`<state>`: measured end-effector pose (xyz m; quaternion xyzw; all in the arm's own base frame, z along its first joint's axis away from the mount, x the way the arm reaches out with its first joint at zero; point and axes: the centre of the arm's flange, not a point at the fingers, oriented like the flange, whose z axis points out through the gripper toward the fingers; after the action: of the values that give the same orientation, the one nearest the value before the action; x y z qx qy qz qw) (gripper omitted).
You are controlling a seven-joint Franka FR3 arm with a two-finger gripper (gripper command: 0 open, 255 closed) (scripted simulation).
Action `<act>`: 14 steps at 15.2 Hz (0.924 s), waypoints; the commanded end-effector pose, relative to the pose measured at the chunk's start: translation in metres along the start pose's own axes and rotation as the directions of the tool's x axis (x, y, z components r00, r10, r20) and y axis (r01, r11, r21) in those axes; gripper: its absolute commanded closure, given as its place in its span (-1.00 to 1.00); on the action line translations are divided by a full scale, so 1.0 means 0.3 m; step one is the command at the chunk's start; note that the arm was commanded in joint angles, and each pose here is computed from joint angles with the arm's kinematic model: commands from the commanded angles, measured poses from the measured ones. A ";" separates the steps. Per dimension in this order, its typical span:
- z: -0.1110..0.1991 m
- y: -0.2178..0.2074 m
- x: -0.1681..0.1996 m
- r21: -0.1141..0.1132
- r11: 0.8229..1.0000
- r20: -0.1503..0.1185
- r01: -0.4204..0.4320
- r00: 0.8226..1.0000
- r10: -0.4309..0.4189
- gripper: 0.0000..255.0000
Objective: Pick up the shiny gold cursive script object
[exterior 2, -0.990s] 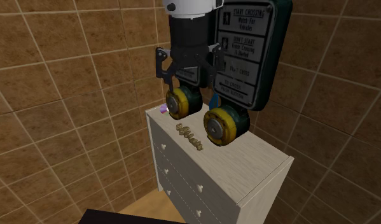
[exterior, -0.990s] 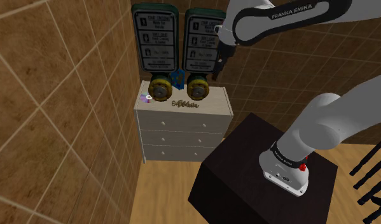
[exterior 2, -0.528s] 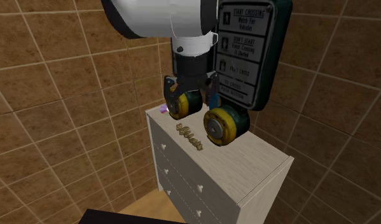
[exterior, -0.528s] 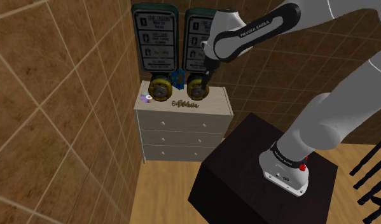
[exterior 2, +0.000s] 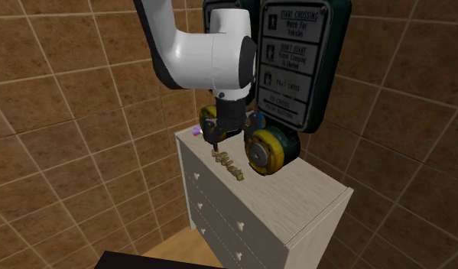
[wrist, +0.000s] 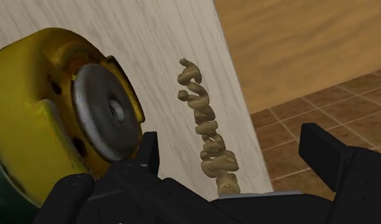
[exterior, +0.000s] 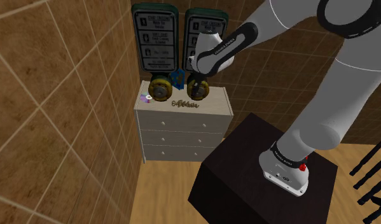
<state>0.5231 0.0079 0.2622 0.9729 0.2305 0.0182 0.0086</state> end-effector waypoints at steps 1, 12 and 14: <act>0.080 0.011 0.039 0.003 1.000 0.004 0.021 1.000 -0.021 -1.00; 0.339 0.024 0.104 0.009 0.998 0.011 0.056 0.998 -0.056 -1.00; 0.349 0.024 0.103 0.009 0.998 0.011 0.056 0.998 -0.056 -1.00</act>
<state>0.5584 0.0171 0.1623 0.9654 0.2603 0.0136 0.0058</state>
